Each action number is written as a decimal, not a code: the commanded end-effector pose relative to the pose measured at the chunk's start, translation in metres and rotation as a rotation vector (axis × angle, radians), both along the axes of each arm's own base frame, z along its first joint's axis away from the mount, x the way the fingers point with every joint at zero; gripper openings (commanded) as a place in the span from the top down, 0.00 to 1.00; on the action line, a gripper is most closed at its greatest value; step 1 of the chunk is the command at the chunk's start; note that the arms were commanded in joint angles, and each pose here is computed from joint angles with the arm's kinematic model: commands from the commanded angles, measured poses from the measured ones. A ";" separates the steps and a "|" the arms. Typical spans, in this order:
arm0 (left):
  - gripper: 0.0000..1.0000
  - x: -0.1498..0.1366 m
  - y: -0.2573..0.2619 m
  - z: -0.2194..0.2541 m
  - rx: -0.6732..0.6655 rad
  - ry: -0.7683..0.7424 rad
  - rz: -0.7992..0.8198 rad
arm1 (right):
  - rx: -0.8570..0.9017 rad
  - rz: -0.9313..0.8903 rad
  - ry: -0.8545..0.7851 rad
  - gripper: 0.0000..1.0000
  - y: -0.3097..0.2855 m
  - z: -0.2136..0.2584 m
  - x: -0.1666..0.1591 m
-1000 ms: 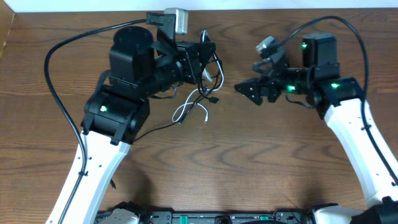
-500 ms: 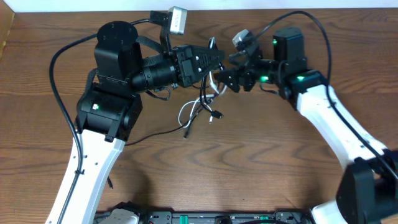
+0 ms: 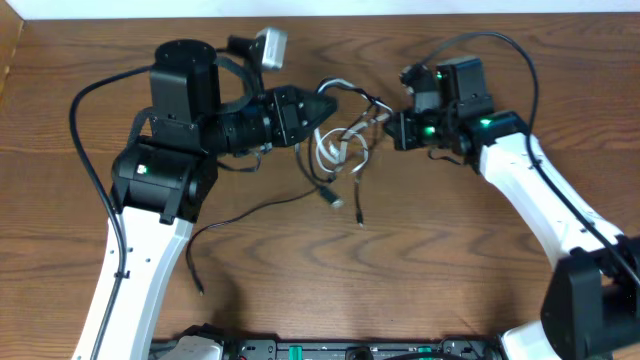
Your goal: Untangle cables
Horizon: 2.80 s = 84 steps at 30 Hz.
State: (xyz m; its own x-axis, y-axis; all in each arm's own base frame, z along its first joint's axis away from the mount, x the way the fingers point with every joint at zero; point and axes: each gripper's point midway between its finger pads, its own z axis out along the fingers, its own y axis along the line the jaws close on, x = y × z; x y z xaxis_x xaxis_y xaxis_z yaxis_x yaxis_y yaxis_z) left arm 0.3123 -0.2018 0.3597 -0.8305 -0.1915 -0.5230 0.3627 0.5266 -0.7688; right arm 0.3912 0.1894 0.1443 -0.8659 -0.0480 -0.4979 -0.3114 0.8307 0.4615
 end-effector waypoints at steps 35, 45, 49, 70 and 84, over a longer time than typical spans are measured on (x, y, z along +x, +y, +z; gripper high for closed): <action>0.43 0.098 -0.050 -0.266 0.599 0.155 -0.033 | -0.121 -0.254 0.160 0.96 -0.083 0.024 -0.049; 0.43 0.116 -0.067 -0.314 0.754 0.070 0.033 | -0.136 -0.263 0.170 0.94 -0.092 0.022 -0.050; 0.43 0.119 -0.072 -0.326 0.776 0.051 0.032 | -0.141 -0.258 0.175 0.94 -0.093 0.021 -0.052; 0.51 0.110 -0.081 -0.369 0.847 0.068 -0.002 | -0.149 -0.249 0.172 0.94 -0.093 0.021 -0.053; 0.92 0.086 -0.091 -0.291 0.724 0.067 -0.063 | -0.145 -0.250 0.159 0.88 -0.093 0.022 -0.050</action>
